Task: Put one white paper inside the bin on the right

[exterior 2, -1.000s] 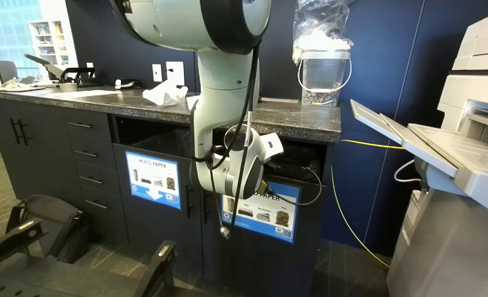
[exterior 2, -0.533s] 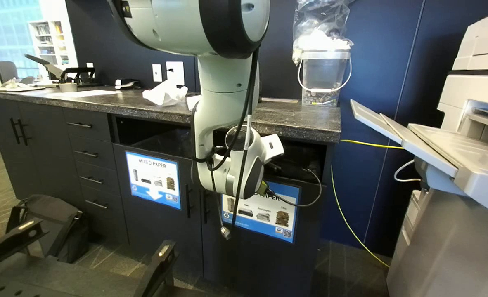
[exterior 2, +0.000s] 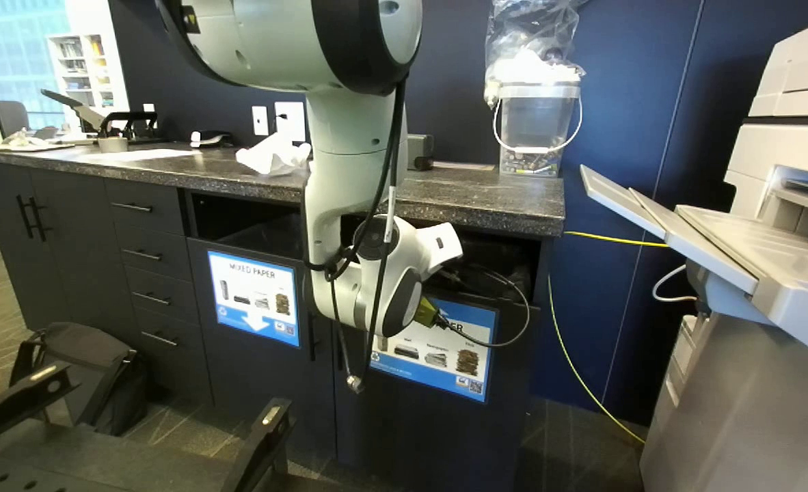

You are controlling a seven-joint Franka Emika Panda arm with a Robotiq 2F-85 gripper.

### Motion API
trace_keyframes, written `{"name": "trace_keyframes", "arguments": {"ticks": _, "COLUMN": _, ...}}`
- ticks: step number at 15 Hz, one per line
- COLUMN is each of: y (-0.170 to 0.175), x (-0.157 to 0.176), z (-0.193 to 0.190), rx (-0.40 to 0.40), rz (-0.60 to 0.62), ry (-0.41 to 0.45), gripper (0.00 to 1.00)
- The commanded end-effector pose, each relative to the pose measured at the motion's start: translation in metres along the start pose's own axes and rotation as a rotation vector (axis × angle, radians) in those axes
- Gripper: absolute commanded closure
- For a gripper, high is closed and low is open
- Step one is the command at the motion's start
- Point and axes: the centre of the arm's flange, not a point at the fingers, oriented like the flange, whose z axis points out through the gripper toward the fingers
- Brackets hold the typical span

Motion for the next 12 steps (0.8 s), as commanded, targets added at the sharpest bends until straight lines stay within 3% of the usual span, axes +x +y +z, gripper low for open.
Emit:
{"name": "trace_keyframes", "arguments": {"ticks": 1, "y": -0.014, "x": -0.010, "z": -0.033, "rx": -0.045, "rz": -0.031, "ry": 0.065, "gripper": 0.00}}
{"name": "trace_keyframes", "arguments": {"ticks": 9, "y": -0.036, "x": -0.030, "z": -0.081, "rx": -0.132, "rz": -0.071, "ry": 0.181, "gripper": 0.00}}
{"name": "trace_keyframes", "arguments": {"ticks": 12, "y": -0.040, "x": -0.023, "z": -0.090, "rx": -0.157, "rz": -0.084, "ry": 0.186, "gripper": 0.00}}
